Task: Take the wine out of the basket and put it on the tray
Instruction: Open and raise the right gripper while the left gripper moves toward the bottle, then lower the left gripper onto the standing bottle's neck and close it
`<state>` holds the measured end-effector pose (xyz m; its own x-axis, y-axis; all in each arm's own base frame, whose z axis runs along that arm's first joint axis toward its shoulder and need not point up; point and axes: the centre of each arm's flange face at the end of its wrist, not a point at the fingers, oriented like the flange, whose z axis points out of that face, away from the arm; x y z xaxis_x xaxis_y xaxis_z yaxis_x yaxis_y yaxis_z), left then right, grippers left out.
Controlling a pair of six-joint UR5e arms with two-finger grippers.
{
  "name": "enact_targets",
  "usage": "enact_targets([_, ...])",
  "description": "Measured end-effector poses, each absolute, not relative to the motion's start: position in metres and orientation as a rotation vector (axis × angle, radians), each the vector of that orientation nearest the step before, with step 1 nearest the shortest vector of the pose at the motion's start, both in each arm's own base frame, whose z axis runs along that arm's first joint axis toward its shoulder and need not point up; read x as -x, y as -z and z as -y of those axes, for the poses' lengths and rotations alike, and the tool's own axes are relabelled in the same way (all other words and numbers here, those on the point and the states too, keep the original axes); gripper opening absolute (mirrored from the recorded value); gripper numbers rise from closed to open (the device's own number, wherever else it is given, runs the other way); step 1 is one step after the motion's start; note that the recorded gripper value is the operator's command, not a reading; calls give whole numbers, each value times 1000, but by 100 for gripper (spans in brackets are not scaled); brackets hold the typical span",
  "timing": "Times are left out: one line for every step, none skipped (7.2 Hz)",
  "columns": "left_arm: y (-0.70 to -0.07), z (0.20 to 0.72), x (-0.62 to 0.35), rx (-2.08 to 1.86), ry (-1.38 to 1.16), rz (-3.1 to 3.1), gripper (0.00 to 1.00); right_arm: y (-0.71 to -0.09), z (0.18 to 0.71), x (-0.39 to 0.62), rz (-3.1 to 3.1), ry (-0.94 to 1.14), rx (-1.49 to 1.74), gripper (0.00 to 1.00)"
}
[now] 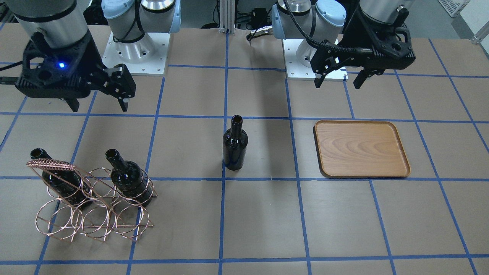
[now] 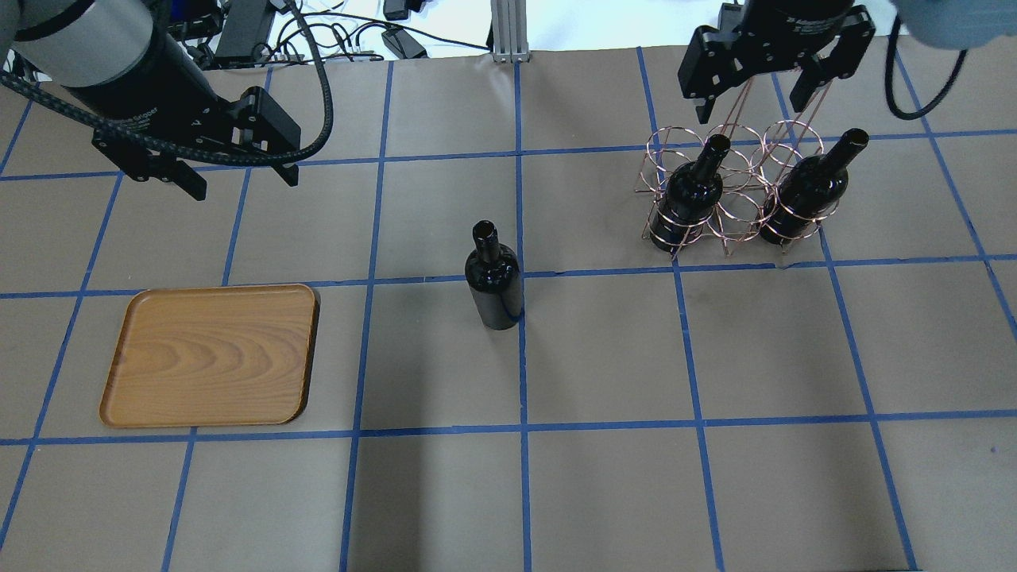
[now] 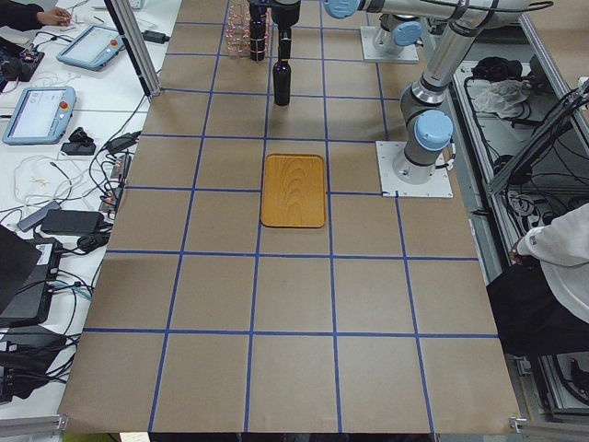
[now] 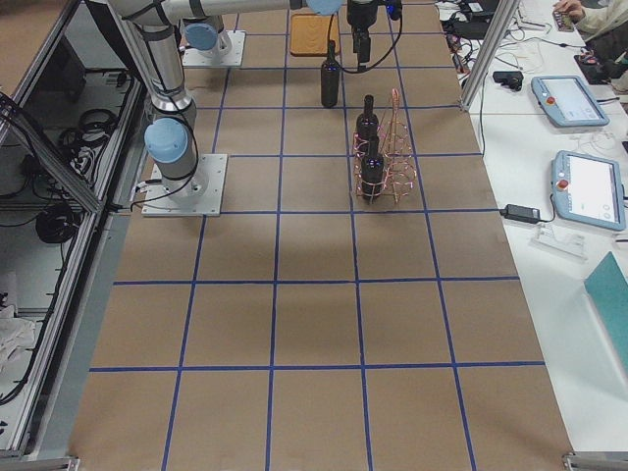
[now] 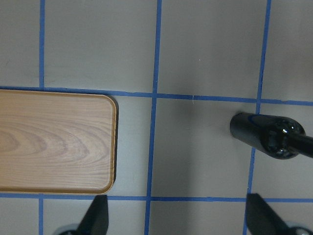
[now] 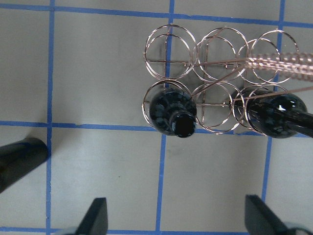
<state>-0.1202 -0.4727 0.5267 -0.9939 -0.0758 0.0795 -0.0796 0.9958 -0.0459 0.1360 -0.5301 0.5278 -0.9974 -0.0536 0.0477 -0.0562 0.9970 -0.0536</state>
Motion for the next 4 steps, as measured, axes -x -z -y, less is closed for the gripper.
enact_targets([-523, 475, 127, -162, -67, 3055, 100, -522, 523, -133, 3100, -56, -82, 100])
enact_targets([-520, 477, 144, -213, -79, 3047, 100, -515, 518, -135, 3101, -44, -89, 100])
enact_targets([-515, 480, 168, -239, -106, 3038, 100, -512, 517, -137, 3096, -58, -100, 100])
enact_targets([-507, 481, 198, -246, -113, 3031, 100, -512, 517, -137, 3093, -72, -106, 100])
